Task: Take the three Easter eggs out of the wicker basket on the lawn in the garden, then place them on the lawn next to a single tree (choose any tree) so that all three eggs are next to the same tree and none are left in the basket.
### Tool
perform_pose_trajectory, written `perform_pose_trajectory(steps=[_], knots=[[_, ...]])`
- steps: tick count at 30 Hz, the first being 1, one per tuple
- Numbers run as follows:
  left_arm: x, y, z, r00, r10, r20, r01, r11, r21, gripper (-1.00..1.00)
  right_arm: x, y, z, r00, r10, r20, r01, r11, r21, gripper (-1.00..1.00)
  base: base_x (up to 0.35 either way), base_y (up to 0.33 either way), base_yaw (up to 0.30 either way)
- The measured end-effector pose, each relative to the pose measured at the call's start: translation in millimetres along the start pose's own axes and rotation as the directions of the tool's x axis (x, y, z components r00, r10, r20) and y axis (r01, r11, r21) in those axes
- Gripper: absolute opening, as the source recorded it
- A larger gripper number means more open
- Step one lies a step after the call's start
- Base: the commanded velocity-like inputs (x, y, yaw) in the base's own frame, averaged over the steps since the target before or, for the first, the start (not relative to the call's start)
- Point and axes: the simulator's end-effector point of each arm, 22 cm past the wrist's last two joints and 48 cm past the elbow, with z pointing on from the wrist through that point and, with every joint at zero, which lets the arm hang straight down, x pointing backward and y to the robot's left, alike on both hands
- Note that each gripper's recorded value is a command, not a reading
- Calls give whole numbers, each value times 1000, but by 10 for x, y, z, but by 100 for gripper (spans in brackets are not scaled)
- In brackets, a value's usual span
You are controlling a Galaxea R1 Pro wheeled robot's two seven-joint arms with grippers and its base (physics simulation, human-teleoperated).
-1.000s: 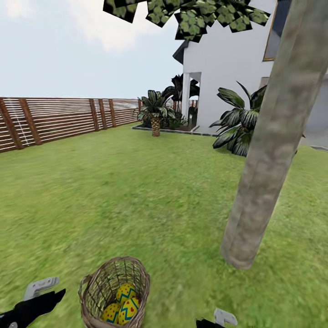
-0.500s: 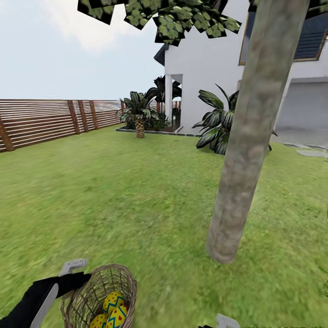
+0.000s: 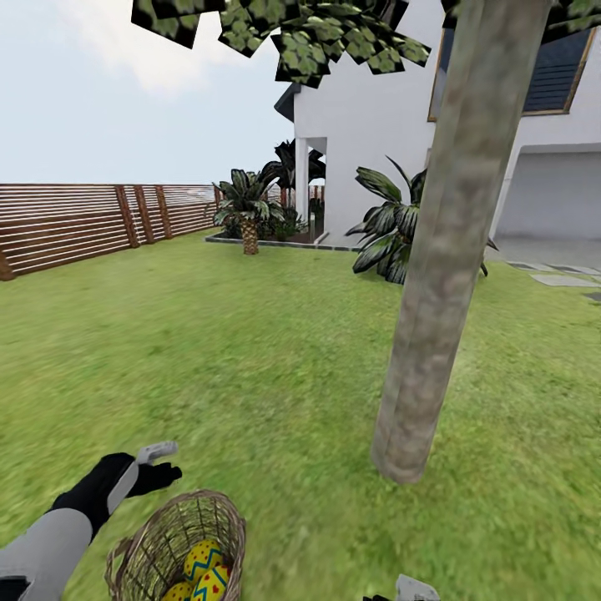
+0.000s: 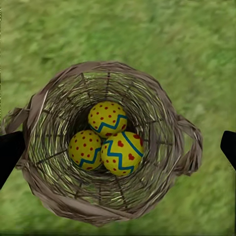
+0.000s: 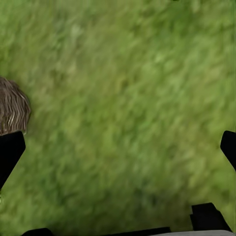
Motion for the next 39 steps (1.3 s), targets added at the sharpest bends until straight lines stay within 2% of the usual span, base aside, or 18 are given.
perform_pose_trajectory(steps=[17, 34, 39], knots=[[-92, 18, -178, 1000, -9, -16, 9, 1000, -14, 100, -252, 64, -234, 999, -1, 37, 1, 1000, -8, 100, 0, 0, -1], [-95, 20, -322, 999, -14, -33, 14, 1000, -15, 100, -253, 74, -418, 1000, 2, 19, -2, 1000, 0, 100, 0, 0, 0], [-50, 19, -292, 999, -15, -45, 14, 1000, -15, 100, -216, 53, -404, 1000, 4, 10, -4, 1000, 6, 100, 0, 0, 7]])
